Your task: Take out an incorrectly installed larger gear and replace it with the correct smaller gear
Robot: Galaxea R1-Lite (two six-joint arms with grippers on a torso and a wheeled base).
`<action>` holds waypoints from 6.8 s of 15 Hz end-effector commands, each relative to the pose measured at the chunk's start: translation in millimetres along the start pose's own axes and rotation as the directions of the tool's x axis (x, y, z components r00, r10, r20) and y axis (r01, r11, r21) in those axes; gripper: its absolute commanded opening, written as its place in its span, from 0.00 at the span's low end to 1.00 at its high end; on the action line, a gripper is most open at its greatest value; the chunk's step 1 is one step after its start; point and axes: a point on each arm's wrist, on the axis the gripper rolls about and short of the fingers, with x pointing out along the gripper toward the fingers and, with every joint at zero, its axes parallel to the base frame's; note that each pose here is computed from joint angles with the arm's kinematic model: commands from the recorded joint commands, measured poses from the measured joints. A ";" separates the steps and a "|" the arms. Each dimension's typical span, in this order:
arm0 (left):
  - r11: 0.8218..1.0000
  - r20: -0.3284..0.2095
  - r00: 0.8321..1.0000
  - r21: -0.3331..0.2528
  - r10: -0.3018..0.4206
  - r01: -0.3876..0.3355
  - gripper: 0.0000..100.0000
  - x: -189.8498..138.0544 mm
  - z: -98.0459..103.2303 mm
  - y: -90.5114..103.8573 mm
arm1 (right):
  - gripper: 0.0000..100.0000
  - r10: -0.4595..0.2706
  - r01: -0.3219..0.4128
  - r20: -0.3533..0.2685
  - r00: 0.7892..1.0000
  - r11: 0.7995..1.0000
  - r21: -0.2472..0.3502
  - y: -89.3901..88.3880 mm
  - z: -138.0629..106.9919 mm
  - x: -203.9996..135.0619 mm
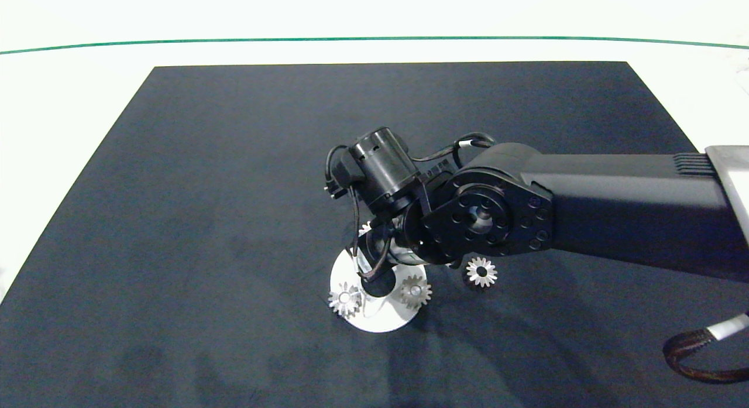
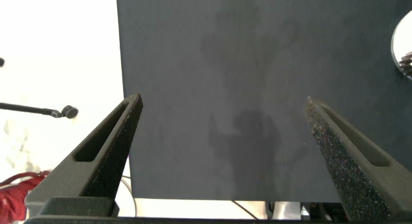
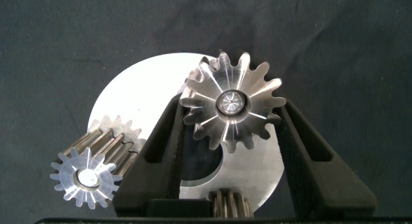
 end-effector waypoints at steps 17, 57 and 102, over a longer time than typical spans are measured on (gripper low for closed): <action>1.000 -0.005 1.000 0.001 0.001 -0.001 1.00 -0.2 -0.6 -0.1 | 0.34 0.007 -0.007 0.001 1.000 1.000 0.001 4.1 -1.5 -10.0; 1.000 0.023 1.000 -0.001 0.005 -0.005 1.00 -7.3 -2.4 0.0 | 0.34 -0.235 0.193 0.072 0.969 0.908 0.372 -116.5 -121.6 -58.0; 1.000 0.046 0.999 0.013 0.011 -0.012 1.00 -15.0 -6.0 -0.2 | 0.71 -0.115 0.102 0.038 0.993 0.962 0.255 -74.8 -128.9 -47.5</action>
